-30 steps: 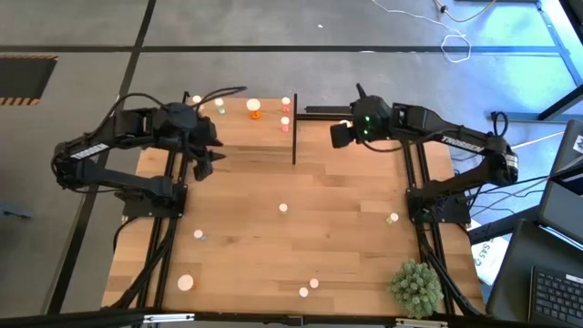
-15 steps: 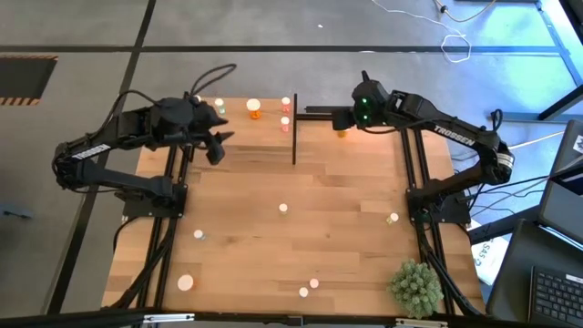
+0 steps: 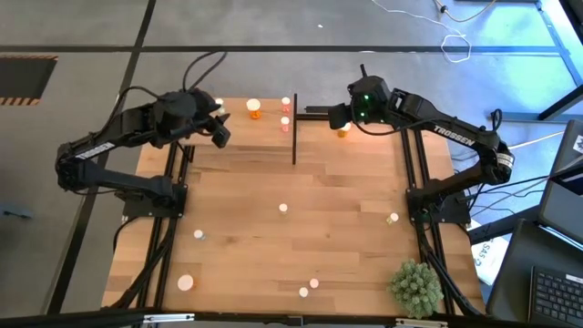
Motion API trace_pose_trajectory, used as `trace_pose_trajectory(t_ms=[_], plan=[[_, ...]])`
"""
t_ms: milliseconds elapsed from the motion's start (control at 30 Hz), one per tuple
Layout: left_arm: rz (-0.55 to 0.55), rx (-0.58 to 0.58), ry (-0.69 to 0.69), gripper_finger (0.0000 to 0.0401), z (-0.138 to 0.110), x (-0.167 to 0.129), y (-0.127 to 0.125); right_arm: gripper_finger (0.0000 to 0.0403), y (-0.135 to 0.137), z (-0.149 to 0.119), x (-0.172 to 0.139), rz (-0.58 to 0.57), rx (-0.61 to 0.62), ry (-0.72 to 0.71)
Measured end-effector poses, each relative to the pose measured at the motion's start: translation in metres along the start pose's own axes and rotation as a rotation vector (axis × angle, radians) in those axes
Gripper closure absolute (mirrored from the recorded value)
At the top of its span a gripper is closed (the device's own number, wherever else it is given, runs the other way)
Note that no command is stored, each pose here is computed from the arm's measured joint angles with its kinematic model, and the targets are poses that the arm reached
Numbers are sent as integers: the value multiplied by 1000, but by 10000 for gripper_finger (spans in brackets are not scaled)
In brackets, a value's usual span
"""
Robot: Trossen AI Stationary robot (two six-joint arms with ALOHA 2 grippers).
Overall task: Pick and place medicine bottles onto shelf by color
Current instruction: Put the top big orange pill bottle on the shelf aligned with the orange pill bottle on the shelf
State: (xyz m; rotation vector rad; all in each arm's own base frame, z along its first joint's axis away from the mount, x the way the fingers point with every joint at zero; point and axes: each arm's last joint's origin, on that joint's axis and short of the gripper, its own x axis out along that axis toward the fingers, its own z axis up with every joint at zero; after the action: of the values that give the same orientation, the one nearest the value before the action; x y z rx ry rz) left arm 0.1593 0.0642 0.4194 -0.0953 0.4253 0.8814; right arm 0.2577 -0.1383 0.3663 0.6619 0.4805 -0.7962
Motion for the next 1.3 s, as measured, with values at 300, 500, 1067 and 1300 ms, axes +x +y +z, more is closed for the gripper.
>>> trace_pose_trajectory(t_ms=[300,500,1067,1300], plan=[[38,67,49,228,-1,18,-2,245,1,1,0,8,2,-12],[36,103,54,228,-1,19,-3,245,1,1,0,10,4,-15],[37,104,54,228,-1,19,-3,245,0,1,0,5,75,-6],[37,104,54,228,-1,19,-3,245,-3,-1,0,-18,113,16]])
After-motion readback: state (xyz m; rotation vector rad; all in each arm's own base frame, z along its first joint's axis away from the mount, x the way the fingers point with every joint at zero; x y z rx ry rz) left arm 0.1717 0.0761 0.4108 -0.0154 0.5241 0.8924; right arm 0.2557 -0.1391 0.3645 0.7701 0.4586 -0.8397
